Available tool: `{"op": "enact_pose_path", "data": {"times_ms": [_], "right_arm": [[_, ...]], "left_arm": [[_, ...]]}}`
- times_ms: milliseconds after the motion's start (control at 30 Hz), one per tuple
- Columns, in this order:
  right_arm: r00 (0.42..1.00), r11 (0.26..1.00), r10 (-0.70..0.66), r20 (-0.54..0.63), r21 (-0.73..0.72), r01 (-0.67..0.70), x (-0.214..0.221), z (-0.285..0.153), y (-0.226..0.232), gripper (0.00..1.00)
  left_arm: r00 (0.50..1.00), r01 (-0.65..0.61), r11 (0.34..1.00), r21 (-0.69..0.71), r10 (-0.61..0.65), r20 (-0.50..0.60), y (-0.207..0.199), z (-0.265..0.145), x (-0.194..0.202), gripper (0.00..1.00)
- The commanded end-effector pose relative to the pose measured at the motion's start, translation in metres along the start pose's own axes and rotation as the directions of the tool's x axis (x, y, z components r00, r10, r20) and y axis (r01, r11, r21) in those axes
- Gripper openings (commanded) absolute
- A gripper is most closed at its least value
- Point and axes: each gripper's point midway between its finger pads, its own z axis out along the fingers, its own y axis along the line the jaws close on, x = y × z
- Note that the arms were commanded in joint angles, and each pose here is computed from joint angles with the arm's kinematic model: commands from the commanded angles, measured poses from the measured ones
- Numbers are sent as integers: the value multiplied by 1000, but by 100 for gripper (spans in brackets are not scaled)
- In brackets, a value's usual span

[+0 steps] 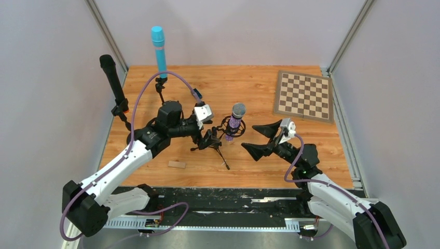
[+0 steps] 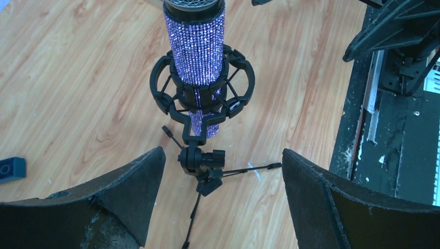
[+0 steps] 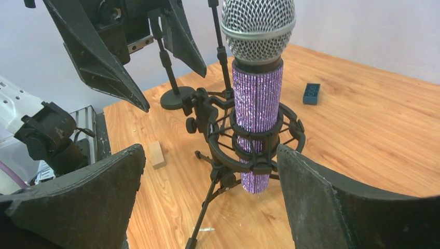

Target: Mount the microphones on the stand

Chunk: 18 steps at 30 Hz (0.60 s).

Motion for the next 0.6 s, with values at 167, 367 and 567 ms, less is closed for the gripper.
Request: {"op": "enact_pose_path", "data": {"times_ms": [167,367,567], "right_arm": [[1000,1000,1,-13,16,0,5,-7,1,97],[1000,1000,4,-20,-3,-4,6,-8,4,97],[1000,1000,10,-28,-3,-10,9,-8,4,97]], "left_arm": [[1000,24,993,-115,-21,23,23,18,-3,88],[1000,20,994,-109,-22,-14,31,33,8,82],[1000,-2,997,-80,0,-23,28,36,12,71]]}}
